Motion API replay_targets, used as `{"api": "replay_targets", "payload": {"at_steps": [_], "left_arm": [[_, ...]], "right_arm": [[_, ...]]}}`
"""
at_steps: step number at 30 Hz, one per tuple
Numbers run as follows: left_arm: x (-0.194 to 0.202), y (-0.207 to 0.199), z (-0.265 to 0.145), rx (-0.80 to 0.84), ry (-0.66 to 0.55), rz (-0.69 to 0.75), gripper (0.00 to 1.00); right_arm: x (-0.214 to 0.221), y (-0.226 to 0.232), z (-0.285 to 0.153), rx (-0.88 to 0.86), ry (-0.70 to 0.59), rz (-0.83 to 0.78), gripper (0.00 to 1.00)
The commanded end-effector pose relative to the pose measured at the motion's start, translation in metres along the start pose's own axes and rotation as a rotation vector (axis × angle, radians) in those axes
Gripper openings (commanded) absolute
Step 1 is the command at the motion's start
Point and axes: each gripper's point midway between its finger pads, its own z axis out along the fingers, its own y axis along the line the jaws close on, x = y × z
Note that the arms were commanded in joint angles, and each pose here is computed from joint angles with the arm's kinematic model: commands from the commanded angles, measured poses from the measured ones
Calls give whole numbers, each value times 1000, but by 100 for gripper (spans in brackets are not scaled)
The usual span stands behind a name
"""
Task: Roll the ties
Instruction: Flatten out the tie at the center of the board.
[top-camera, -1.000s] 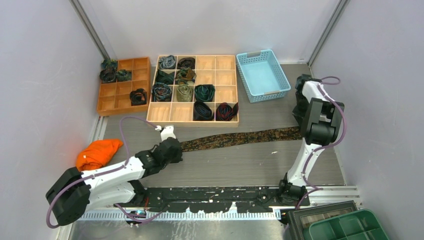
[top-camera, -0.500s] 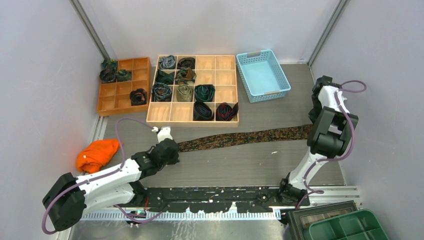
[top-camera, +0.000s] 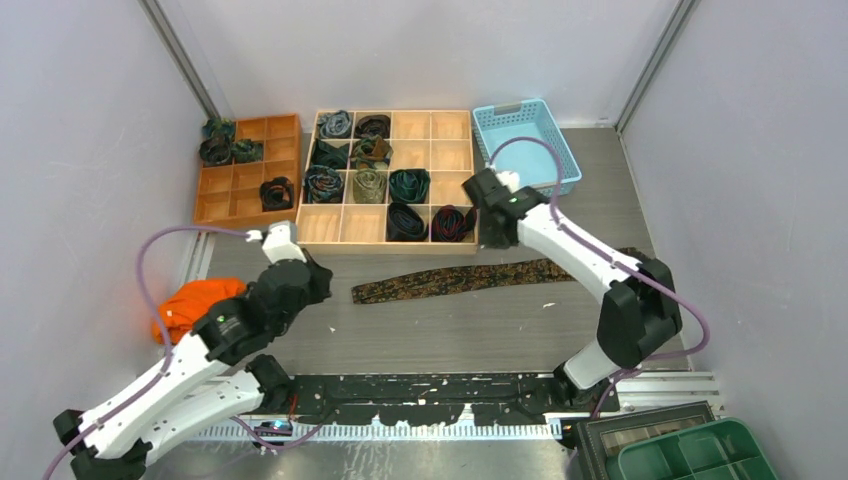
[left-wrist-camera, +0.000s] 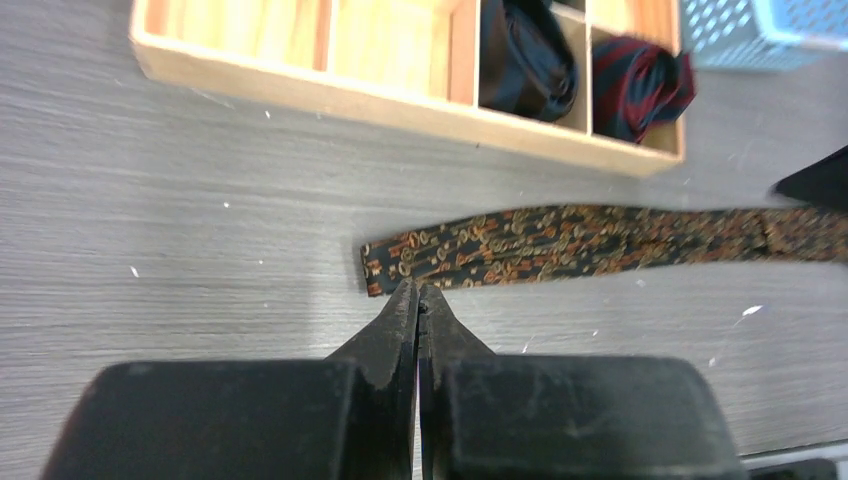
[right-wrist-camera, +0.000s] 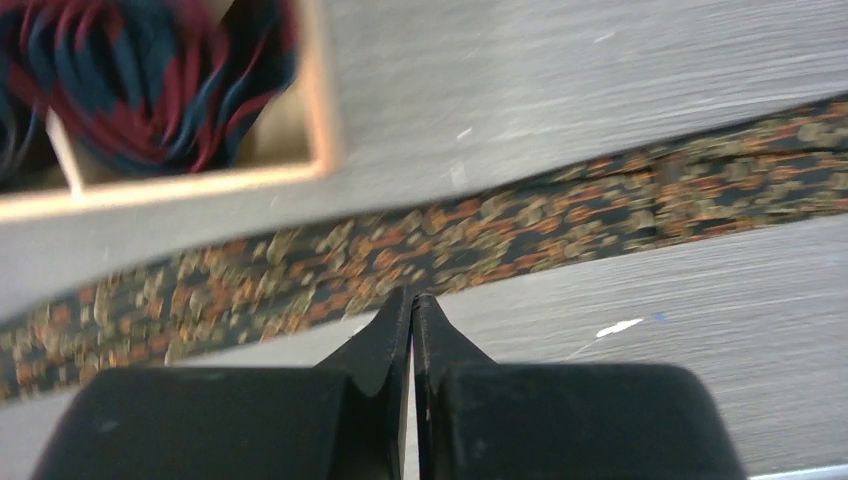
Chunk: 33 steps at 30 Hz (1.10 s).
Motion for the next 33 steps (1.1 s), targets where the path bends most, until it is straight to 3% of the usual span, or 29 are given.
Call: {"api": "replay_targets", "payload": {"at_steps": [1, 3, 12, 21, 33], "left_arm": [[-31, 23, -26, -102, -71, 17, 0], [-33, 22, -28, -102, -65, 14, 0], [18, -23, 3, 88, 98, -84, 0], [39, -25, 20, 88, 141, -53, 0], [40, -24, 22, 87, 140, -45, 0]], "right_arm": [[30, 52, -5, -103, 27, -66, 7], [37, 71, 4, -112, 43, -107, 1], [51, 133, 51, -103, 84, -258, 1], [76, 136, 85, -52, 142, -290, 1], [119, 127, 35, -75, 113, -329, 1]]}}
